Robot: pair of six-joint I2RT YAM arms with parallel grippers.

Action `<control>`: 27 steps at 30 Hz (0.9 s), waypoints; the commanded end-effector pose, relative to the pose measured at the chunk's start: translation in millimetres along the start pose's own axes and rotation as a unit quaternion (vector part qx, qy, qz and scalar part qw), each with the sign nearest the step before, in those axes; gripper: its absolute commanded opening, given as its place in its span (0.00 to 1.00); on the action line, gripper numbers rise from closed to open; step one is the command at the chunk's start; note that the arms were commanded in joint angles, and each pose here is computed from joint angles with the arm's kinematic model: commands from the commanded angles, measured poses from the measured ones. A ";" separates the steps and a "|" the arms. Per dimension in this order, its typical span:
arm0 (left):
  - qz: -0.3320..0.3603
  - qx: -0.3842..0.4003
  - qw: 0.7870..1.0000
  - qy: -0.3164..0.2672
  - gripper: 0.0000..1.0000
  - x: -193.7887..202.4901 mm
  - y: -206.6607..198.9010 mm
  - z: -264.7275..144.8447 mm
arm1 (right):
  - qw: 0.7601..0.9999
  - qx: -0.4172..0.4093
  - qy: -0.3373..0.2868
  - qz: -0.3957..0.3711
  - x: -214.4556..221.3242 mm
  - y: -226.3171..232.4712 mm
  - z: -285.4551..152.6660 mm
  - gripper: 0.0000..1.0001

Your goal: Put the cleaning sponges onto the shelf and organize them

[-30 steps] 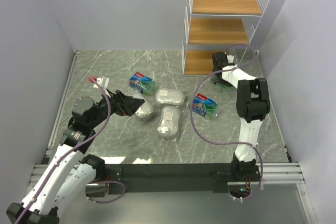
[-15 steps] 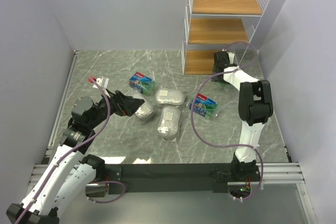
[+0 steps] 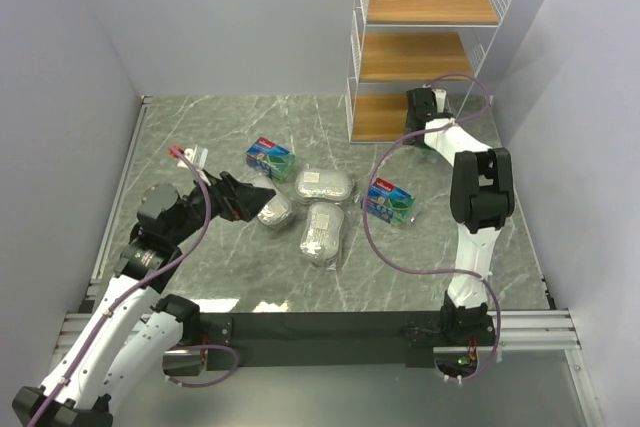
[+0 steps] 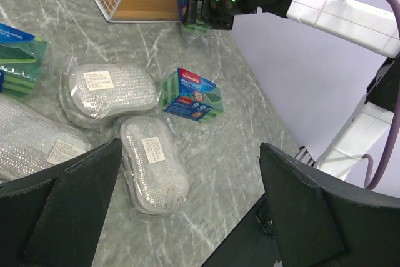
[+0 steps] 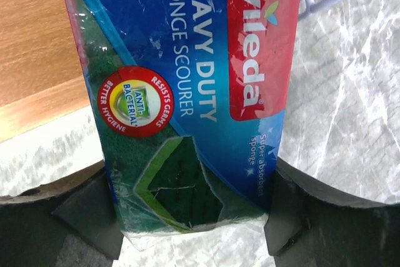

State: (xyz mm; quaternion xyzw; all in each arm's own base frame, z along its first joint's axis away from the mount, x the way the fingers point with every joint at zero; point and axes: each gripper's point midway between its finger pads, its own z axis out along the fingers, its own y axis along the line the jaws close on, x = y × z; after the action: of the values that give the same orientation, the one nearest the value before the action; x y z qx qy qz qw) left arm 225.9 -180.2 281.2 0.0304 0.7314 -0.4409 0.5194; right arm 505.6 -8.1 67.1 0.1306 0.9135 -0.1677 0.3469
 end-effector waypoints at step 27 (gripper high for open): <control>0.010 0.018 1.000 -0.012 0.98 -6.2 -8.9 -1.8 | 0.984 -0.100 -0.088 0.116 -48.0 1.7 -74.1 0.94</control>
State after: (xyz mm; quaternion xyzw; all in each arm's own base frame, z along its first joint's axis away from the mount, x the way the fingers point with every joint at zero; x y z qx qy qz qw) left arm 226.2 -180.4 280.7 0.0302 0.7320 -0.4408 0.5186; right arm 492.9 3.6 126.9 0.1693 0.8844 -0.0961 0.4241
